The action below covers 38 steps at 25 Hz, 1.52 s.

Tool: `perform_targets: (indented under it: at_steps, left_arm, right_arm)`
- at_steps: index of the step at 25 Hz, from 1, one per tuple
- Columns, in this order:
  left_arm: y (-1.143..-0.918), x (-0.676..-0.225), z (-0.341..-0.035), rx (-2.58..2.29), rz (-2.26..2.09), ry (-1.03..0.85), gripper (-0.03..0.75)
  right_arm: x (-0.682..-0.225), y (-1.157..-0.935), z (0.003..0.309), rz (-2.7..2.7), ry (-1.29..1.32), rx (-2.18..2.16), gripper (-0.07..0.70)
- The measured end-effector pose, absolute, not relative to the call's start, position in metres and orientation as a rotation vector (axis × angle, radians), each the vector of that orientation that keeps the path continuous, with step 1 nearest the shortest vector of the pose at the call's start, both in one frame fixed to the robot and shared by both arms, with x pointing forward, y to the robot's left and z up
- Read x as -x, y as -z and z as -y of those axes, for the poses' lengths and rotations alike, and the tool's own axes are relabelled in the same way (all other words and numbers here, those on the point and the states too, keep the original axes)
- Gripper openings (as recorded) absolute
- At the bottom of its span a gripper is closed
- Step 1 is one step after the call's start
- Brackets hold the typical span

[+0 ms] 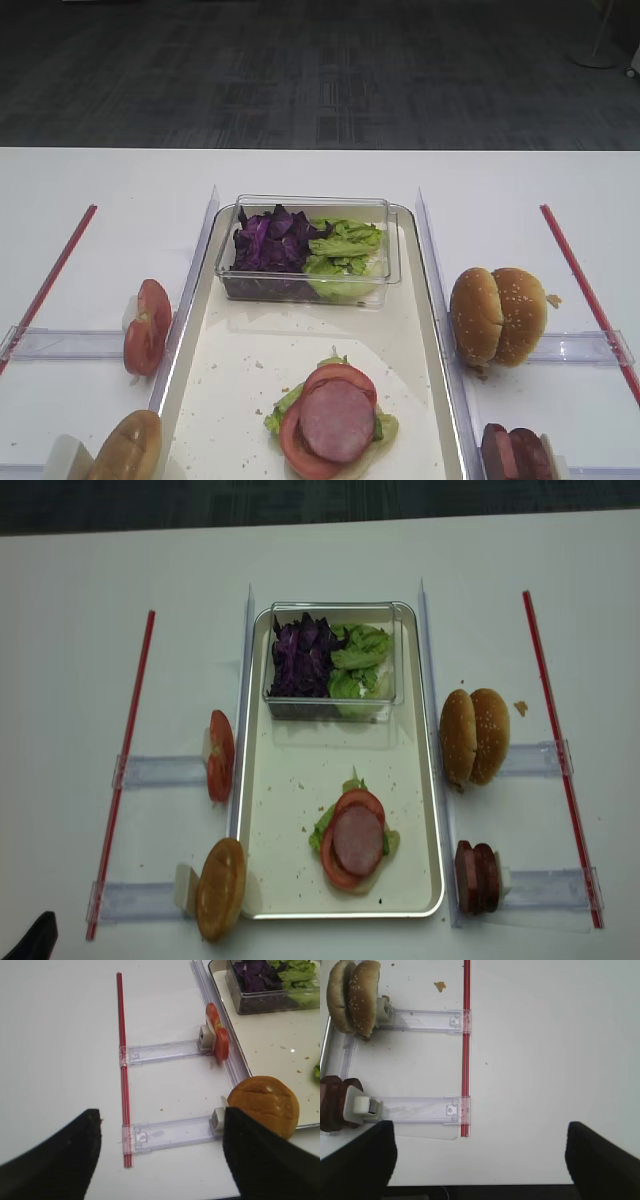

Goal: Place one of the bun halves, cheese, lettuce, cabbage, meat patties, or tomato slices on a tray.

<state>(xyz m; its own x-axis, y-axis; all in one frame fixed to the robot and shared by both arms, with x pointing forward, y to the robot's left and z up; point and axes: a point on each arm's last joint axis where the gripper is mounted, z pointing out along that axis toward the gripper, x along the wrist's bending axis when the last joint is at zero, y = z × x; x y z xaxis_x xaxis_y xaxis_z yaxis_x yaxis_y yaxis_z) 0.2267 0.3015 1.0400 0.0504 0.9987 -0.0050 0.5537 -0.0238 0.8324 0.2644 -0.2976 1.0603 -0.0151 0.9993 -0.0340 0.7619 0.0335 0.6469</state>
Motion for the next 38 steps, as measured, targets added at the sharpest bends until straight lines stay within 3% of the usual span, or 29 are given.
perform_targets:
  at_steps: [7, 38]
  left_arm:
    - [-1.04, -0.227, -0.301, -1.658, -1.581, -0.841, 0.473]
    - [-1.04, -0.227, -0.301, -1.658, -1.581, -0.841, 0.473]
  right_arm:
    - [-0.255, -1.046, 0.297, -1.764, -0.693, -1.761, 0.692]
    - [-0.258, -1.04, 0.297, -1.714, -0.748, -1.714, 0.692]
